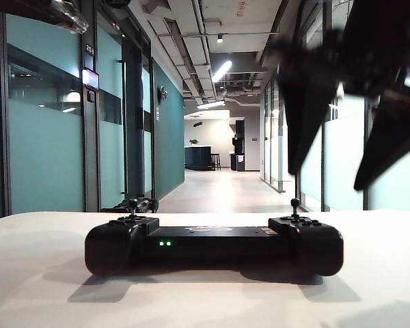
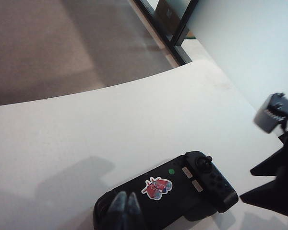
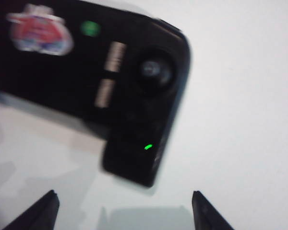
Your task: Push the left joystick on the remote control sitting on the white table forward to make the robot dog walk in a straight line until it approaches the door.
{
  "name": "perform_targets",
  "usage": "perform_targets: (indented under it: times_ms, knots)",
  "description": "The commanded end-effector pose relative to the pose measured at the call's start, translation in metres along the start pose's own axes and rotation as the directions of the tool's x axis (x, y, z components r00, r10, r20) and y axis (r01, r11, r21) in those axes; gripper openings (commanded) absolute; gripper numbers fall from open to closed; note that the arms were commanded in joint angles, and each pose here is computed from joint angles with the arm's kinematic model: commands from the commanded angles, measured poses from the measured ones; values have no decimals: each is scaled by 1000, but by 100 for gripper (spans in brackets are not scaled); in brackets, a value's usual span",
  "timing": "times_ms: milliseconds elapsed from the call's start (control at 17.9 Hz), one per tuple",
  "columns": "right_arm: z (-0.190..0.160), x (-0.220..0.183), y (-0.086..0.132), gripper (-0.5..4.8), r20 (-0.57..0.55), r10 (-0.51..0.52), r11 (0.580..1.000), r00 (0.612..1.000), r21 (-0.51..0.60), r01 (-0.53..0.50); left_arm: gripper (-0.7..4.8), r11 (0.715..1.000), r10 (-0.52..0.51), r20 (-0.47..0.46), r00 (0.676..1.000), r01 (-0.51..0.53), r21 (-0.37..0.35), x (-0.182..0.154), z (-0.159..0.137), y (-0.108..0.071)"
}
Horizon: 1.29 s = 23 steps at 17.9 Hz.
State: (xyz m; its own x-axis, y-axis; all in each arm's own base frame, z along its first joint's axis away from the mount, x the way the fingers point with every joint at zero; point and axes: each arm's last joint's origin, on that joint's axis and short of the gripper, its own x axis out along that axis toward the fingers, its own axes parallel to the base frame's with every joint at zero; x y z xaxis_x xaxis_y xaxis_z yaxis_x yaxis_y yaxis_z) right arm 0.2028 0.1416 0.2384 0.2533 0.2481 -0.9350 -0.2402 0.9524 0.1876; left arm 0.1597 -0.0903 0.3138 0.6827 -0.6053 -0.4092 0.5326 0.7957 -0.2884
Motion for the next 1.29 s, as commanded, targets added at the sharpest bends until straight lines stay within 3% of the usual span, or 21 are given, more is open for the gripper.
perform_targets:
  times_ms: [56,336,1288]
  knots:
    - [6,7,2,382,20,-10,1000,1000,-1,10,-5,1000,-4,10,1000,4,1,-1,2,-1]
    - [7,31,7,382,-49,-48,999,998,-22,47,-5,1000,-4,9,1000,4,1,-1,2,-1]
    - [15,67,11,382,-84,-61,998,995,-29,59,-5,1000,-11,4,1000,11,3,0,2,-1]
